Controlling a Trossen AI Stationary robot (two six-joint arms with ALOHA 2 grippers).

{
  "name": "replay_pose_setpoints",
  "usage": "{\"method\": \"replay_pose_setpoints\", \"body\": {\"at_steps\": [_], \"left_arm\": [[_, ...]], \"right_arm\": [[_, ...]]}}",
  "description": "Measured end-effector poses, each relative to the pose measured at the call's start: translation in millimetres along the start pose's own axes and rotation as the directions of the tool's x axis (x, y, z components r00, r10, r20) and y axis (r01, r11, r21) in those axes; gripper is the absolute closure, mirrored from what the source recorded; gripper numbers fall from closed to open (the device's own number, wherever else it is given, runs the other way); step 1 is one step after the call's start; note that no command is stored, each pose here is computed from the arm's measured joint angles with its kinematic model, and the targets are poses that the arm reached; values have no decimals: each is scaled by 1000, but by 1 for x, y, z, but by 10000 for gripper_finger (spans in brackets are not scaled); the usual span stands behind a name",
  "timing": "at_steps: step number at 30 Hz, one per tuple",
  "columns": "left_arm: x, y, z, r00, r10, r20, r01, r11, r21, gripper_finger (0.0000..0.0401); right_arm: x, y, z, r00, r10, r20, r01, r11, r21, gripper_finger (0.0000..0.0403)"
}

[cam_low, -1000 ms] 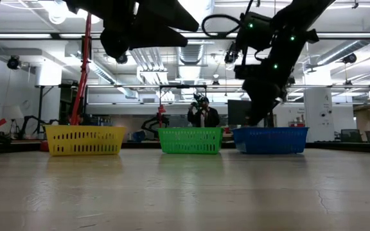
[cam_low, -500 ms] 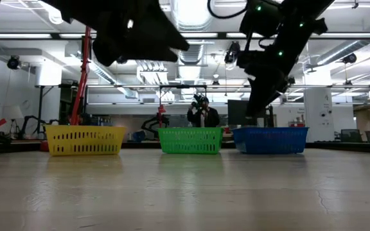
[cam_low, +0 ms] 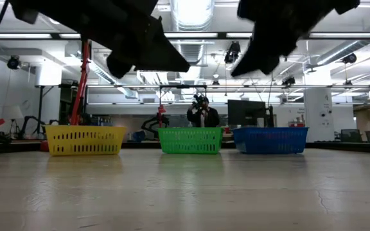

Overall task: Pick and place Stapler, Stapler remover, tape
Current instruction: Return to Home Position

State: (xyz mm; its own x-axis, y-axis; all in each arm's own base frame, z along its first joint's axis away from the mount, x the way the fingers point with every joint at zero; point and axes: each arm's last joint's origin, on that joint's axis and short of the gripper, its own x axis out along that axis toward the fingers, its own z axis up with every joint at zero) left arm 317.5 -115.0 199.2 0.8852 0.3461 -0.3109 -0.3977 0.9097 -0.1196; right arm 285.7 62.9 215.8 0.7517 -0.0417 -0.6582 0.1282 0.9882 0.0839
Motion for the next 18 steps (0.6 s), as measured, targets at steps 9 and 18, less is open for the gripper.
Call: {"method": "replay_pose_setpoints", "body": {"at_steps": [9, 18], "left_arm": [[-3, 6, 15, 994, -96, 57, 90, 992, 89, 398], [-30, 19, 27, 967, -230, 107, 224, 972, 65, 395]], "right_arm": [[-19, 34, 7, 974, 159, 159, -144, 984, -103, 394], [-57, 34, -8, 910, 265, 318, -220, 960, -171, 394]]}}
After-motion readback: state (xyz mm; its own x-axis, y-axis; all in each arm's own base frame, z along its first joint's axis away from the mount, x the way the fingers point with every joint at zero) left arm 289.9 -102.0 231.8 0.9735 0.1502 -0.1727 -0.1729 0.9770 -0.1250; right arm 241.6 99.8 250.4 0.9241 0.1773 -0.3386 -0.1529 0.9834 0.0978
